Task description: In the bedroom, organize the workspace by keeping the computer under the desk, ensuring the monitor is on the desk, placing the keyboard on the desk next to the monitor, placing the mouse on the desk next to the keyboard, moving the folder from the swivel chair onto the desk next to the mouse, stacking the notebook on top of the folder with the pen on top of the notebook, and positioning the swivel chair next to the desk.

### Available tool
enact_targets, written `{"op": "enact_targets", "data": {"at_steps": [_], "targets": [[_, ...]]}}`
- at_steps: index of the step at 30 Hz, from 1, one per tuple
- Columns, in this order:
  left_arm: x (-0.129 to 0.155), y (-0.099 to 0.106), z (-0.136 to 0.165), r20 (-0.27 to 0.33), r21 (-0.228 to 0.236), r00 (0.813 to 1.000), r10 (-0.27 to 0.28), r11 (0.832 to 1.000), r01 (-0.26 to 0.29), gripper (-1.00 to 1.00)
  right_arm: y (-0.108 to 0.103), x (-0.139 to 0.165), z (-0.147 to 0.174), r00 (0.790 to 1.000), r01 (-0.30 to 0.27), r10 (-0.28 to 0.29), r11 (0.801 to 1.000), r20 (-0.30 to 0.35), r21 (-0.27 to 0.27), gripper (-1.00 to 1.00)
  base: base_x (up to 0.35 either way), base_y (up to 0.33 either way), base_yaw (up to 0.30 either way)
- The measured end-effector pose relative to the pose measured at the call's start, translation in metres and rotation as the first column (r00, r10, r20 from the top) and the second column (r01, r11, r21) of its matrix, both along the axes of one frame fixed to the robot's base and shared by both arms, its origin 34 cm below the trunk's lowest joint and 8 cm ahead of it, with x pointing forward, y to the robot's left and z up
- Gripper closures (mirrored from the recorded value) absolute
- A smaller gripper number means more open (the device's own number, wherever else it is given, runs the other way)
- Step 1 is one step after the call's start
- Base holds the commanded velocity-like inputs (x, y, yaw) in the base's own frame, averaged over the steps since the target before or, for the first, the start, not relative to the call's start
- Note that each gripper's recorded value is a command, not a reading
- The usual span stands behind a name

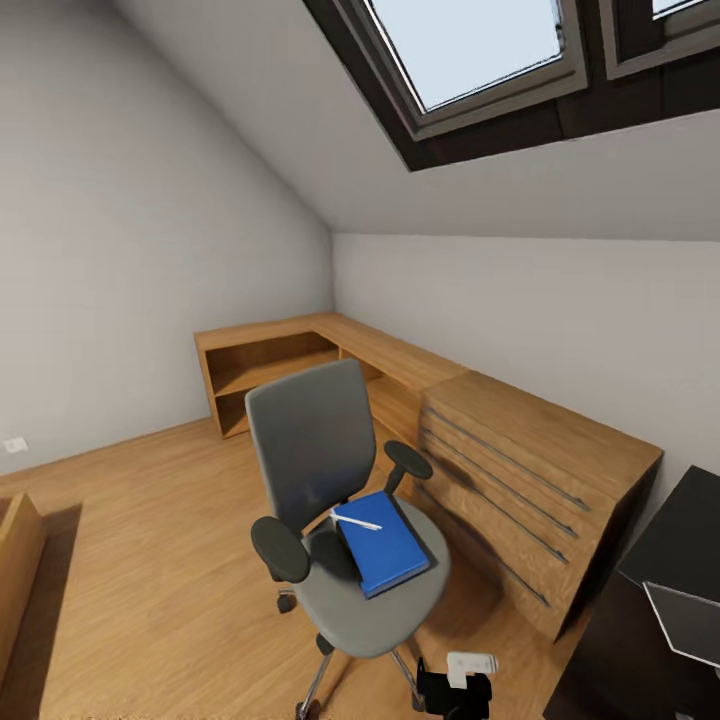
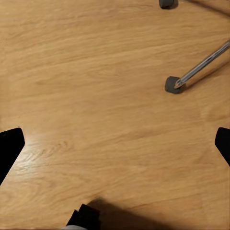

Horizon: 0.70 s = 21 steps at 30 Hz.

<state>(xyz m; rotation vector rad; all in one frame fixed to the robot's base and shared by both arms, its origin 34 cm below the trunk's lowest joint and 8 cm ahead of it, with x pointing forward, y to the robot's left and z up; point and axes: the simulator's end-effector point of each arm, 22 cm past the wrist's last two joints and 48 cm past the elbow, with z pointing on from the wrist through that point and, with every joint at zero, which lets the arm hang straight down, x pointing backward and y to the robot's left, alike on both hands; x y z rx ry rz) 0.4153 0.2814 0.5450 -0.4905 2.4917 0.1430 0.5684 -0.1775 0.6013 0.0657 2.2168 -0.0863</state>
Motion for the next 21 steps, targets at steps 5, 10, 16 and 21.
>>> {"op": "enact_targets", "data": {"at_steps": [5,10,16,21], "targets": [[-0.0016,0.0,-0.0015,-0.006,0.001,1.0,-0.001,1.0,0.001,-1.0,0.0002,-0.0037,-0.0039,1.0,-0.001,0.001,1.0,-0.009,0.0,-1.0,0.0,-0.073,0.192],[-0.0029,-0.0004,-0.0028,-0.01,0.001,1.0,-0.002,1.0,0.002,-1.0,0.0003,-0.0054,-0.0065,1.0,-0.002,0.002,1.0,-0.016,0.0,-1.0,0.0,-0.012,0.144],[-0.0031,-0.0012,-0.0031,-0.011,0.0,1.0,-0.002,1.0,0.002,-1.0,-0.0012,-0.0059,-0.0076,1.0,-0.002,0.002,1.0,-0.019,-0.002,-1.0,0.0,-0.002,0.027],[-0.0032,-0.0014,-0.0031,-0.011,0.0,1.0,-0.002,1.0,0.002,-1.0,-0.0054,-0.0057,-0.0079,1.0,0.001,-0.001,1.0,-0.018,-0.007,-1.0,0.0,0.0,0.001]]}}
